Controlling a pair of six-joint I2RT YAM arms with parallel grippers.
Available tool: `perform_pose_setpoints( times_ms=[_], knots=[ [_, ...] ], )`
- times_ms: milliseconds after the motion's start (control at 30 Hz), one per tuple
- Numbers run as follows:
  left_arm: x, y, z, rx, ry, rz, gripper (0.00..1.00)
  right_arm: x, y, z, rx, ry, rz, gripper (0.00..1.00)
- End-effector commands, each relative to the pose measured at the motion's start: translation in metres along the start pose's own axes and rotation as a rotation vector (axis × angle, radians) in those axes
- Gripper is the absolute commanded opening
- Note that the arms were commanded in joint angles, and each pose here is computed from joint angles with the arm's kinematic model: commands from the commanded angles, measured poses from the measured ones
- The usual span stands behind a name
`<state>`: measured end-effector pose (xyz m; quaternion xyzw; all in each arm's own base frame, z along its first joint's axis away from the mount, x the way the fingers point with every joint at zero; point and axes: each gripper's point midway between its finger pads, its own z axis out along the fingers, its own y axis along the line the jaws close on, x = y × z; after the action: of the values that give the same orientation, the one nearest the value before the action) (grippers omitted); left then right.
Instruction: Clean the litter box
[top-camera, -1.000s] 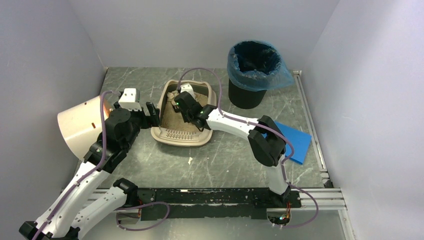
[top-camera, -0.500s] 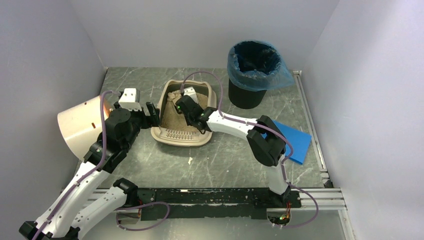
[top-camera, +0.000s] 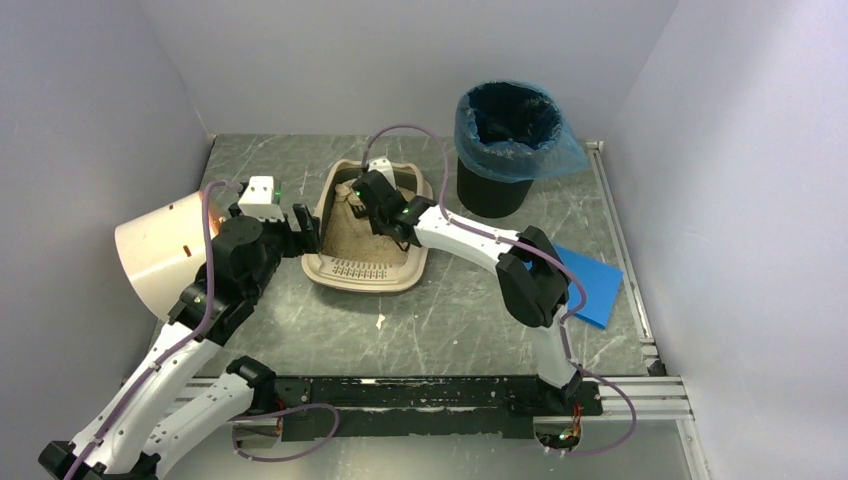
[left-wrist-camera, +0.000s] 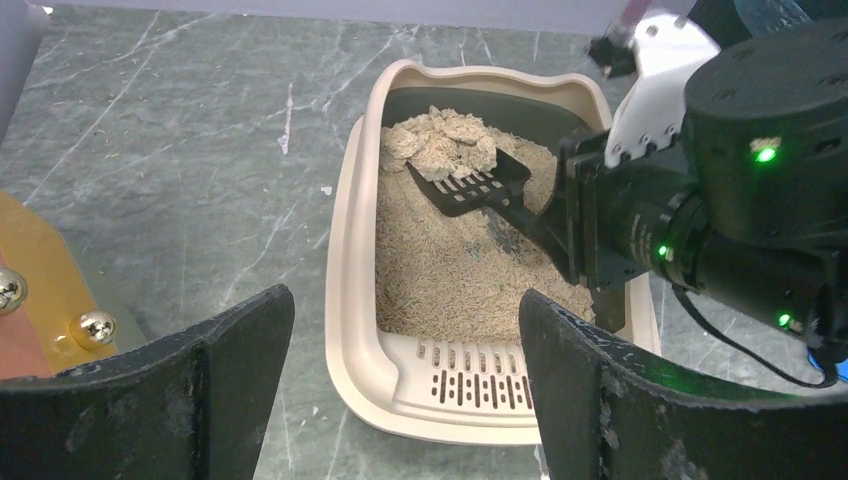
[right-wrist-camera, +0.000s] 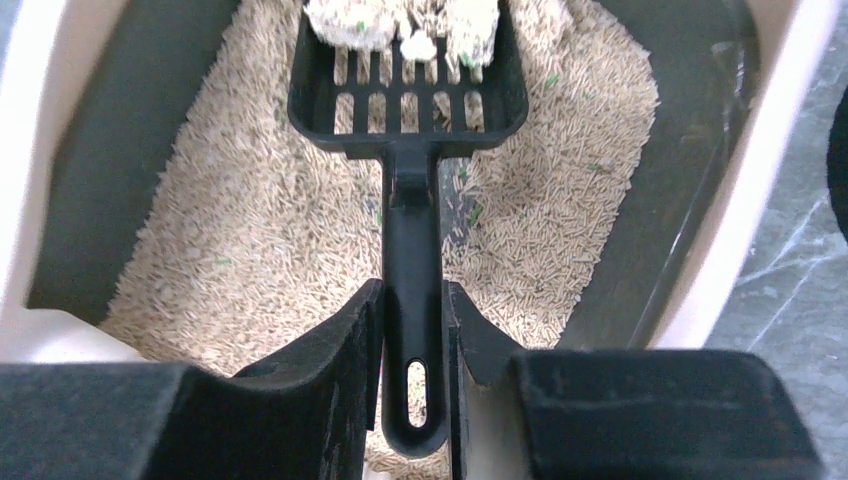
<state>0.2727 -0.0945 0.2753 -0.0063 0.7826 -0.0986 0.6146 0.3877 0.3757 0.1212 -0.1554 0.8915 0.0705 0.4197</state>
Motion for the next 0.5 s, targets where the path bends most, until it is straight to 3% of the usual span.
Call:
perform_pose_setpoints(
  times_ms=[0, 467],
  knots=[
    [0.000, -0.002, -0.001, 0.008, 0.004, -0.003, 0.87, 0.015, -0.004, 0.022, -0.003, -0.023, -0.055, 0.06],
    [0.002, -0.002, 0.000, 0.006, 0.010, 0.010, 0.88, 0.016, -0.018, -0.016, -0.056, -0.125, -0.101, 0.05]
  ],
)
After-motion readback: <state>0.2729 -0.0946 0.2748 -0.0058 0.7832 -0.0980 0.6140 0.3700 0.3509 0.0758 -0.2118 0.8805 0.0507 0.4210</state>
